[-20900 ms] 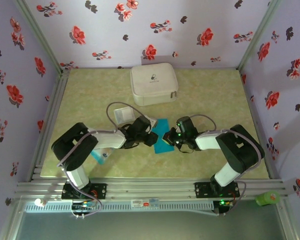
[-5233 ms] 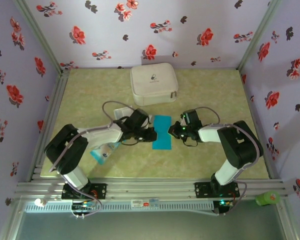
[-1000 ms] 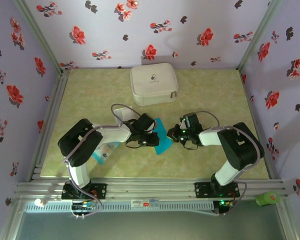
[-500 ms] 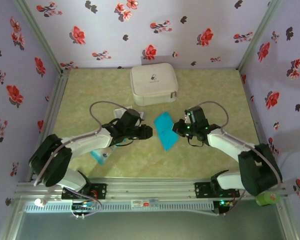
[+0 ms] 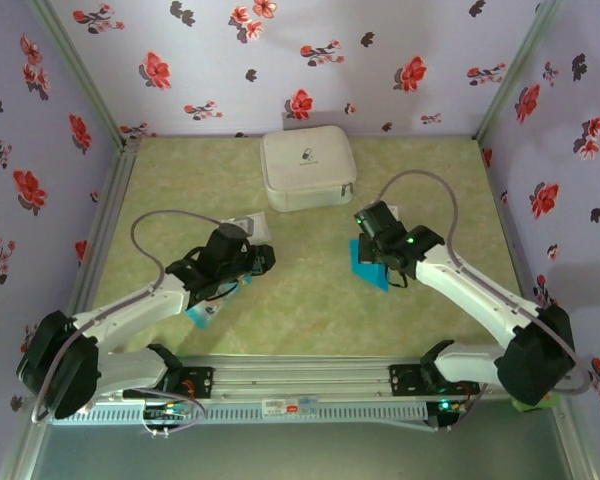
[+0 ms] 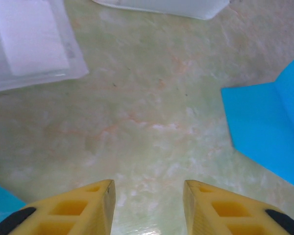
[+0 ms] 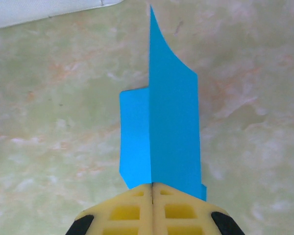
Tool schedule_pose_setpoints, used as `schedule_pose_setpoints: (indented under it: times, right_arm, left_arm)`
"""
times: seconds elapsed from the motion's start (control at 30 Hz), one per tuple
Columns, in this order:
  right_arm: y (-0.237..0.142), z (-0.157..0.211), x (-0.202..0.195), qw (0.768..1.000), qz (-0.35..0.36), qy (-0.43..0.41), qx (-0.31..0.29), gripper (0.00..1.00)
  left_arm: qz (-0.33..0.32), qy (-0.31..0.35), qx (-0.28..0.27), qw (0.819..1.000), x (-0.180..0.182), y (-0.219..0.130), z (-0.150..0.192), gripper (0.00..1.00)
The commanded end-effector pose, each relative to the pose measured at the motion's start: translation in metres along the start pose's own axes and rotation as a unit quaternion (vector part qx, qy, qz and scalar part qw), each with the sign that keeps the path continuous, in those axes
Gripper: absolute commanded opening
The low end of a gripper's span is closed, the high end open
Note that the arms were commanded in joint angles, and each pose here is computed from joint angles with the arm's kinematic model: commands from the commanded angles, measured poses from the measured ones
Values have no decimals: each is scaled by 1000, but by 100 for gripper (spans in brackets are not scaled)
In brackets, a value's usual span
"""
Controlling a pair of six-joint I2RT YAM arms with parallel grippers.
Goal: Fold a paper plane with a square sheet of paper (pick it up from the middle)
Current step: Turn over the paper at the center of the table.
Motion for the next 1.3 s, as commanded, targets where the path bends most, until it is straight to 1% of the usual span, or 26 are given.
schedule_pose_setpoints:
  times: [0.0,0.07,0.17,0.23,0.43,0.5,0.63,0.73,0.77,0.83,0.9,1.03,1.17,1.2,1.23,1.27]
  right_arm:
    - [7,8,-7,992,86,-81,36,0]
    - [18,14,11,989,77,-114,61,0]
    - [27,20,27,985,77,-130,82,0]
    - [30,23,41,985,52,-136,87,0]
    - [35,29,81,989,-45,-124,74,0]
    - [35,27,91,988,-61,-126,63,0]
    - [39,25,108,986,-88,-134,55,0]
    - [42,27,123,982,-105,-146,59,0]
    - [43,27,129,980,-116,-150,59,0]
    - [45,30,140,976,-139,-155,68,0]
    - [48,32,147,973,-157,-150,75,1]
    - [42,32,161,965,-207,-146,64,4]
    - [39,39,165,955,-236,-164,69,6]
    - [39,42,166,953,-242,-169,74,9]
    - [39,44,166,951,-242,-174,79,12]
    - [39,46,166,950,-245,-176,83,17]
  left_arm:
    - [-42,10,-25,999,21,-9,-4,43]
    - [-43,8,-31,999,25,-13,-4,45]
    - [-43,5,-38,998,29,-17,-4,46]
    - [-44,2,-41,998,32,-18,-3,48]
    - [-49,-4,-47,998,37,-21,-5,49]
    - [-49,-5,-48,998,37,-21,-6,50]
    - [-52,-12,-53,997,39,-22,-9,55]
    - [-58,-25,-56,996,43,-23,-12,62]
    - [-60,-28,-55,996,44,-23,-13,62]
    - [-71,-26,-51,996,49,-23,-12,68]
    - [-84,-31,-47,995,54,-24,-14,69]
    - [-89,-37,-52,994,56,-26,-20,70]
    - [-84,-45,-63,993,57,-28,-25,84]
    - [-84,-50,-65,993,57,-28,-26,90]
    - [-82,-54,-65,993,58,-28,-27,98]
    - [-77,-58,-64,993,57,-28,-28,100]
Point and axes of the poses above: each hand's point on the last joint's axis, 136 mm out from that joint toward the fingers, its own y axis out along the fingers, its own x axis along the line the jaws close on, z = x × y, the point moved 3 cm from there along -y, back along the fingers, and after that the axes turned 11 degrees about -y, right-handed, at the moved point
